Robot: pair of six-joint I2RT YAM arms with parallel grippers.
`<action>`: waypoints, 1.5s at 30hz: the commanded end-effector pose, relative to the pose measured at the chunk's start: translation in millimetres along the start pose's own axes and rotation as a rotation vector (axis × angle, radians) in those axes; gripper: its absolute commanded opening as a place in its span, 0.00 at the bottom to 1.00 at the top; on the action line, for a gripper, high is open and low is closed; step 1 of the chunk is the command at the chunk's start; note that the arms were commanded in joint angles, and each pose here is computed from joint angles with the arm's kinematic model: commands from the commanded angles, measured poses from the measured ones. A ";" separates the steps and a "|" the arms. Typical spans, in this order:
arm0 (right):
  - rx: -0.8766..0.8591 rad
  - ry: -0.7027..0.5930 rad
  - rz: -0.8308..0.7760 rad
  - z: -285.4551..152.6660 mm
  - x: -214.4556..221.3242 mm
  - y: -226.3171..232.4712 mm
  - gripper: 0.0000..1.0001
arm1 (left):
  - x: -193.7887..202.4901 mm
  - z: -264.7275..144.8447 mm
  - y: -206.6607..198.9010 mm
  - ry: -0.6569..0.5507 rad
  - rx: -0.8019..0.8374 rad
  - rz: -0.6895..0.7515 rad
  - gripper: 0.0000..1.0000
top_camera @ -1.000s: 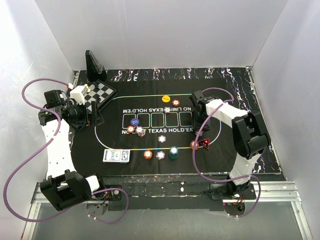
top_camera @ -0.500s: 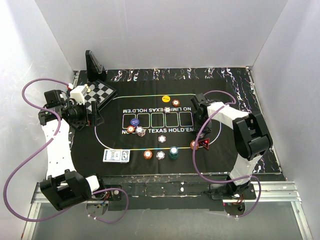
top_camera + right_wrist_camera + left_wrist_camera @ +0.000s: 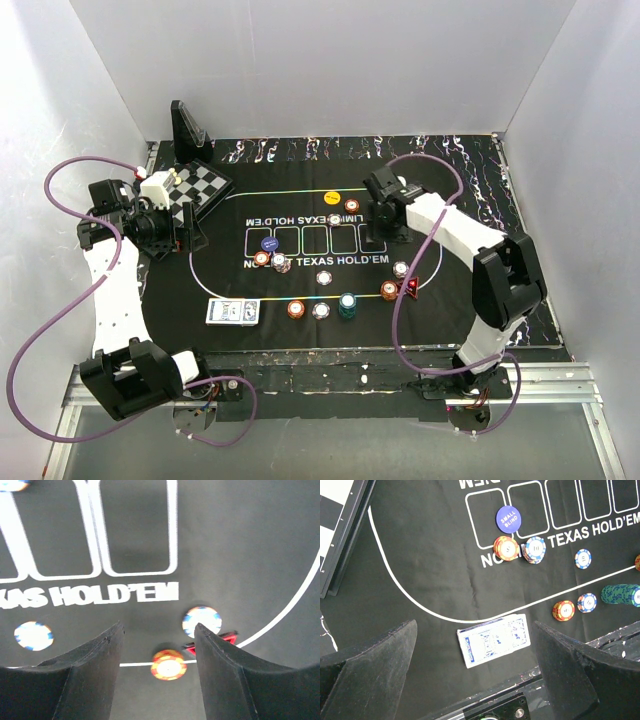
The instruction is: Distribute texas hold em gaming equipment
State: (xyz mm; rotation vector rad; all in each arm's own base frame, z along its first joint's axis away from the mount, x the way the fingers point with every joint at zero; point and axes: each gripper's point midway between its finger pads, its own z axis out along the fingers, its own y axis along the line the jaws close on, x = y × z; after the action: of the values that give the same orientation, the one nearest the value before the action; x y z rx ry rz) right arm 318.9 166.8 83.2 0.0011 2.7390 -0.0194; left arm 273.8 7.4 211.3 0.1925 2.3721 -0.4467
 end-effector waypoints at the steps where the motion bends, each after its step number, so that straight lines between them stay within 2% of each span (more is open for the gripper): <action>1: -0.089 -0.056 -0.103 -29.5 -10.2 57.7 0.64 | -1.7 -1.7 -3.3 -0.018 0.006 0.014 1.00; 7: -0.168 -0.007 -0.209 -24.8 0.0 131.5 0.62 | -0.3 -1.3 -3.7 -0.017 0.007 0.009 1.00; 12: -0.176 0.046 -0.260 -9.6 16.6 160.2 0.63 | -1.2 -2.9 -2.2 -0.018 -0.005 0.018 1.00; 31: -0.144 0.142 -0.293 29.8 65.6 166.0 0.56 | -2.0 -4.8 -3.2 -0.025 -0.008 0.025 1.00; 45: -0.157 0.148 -0.314 28.4 84.7 175.7 0.50 | -1.7 -7.1 -4.1 -0.029 -0.011 0.028 1.00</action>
State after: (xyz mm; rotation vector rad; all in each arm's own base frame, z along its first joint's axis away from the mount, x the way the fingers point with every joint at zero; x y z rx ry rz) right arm 264.5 338.3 25.0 -0.4813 2.8428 0.1089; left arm 272.2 7.4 209.1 0.1898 2.3775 -0.4448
